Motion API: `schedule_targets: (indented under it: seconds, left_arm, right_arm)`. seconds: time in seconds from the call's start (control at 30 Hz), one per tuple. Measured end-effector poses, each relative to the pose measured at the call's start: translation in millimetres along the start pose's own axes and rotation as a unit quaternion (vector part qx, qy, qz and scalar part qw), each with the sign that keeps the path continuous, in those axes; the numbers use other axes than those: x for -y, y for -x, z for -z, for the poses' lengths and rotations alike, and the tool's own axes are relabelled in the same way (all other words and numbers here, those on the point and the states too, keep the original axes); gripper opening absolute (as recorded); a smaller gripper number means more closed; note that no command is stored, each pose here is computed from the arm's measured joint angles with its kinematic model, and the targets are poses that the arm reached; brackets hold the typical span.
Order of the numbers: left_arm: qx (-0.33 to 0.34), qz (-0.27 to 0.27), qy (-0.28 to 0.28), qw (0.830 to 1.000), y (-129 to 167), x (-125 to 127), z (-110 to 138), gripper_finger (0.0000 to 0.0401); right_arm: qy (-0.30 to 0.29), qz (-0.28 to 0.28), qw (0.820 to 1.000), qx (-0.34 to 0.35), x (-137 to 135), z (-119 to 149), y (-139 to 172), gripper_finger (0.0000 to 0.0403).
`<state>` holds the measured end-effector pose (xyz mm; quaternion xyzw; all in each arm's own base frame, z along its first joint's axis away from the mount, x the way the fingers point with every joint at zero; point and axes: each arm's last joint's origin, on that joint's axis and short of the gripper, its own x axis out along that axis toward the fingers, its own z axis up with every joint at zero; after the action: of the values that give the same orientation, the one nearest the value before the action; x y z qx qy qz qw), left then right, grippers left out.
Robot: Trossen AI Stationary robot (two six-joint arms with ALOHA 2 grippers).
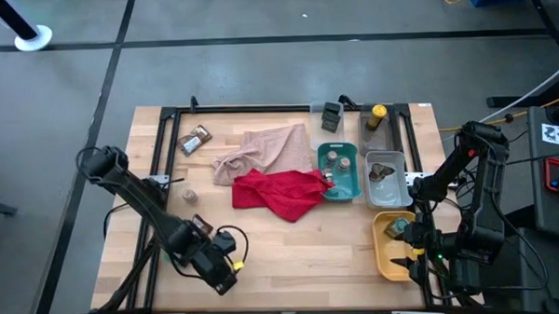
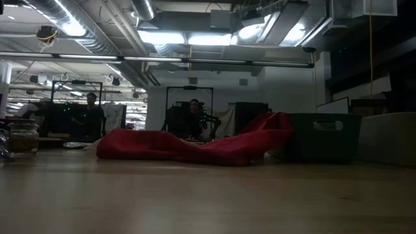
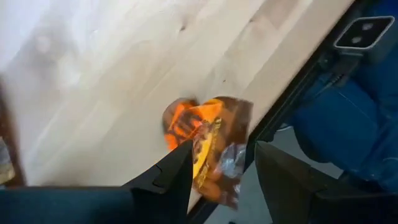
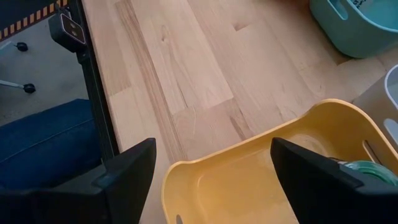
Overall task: Sort spices by type
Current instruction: Put the bottom orange pouch seasoning into the light blue bin
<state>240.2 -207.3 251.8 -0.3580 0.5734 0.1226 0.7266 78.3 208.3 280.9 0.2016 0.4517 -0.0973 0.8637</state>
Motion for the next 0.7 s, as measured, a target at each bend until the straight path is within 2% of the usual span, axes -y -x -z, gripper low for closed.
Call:
schedule_targets:
  seconds: [0.37,0.7]
  left_arm:
    - [0.006,0.003,-0.022,1.0,-6.1,5.5,10.0,0.0155]
    - [0.001,-0.053,-0.109,0.993,-45.9,6.2,15.0,0.0155]
  right_arm:
    - [0.0,0.0,1.0,0.0,0.0,0.0,0.0,0.0317]
    - [0.0,0.0,1.0,0.0,-0.3,0.3,-0.4,0.0317]
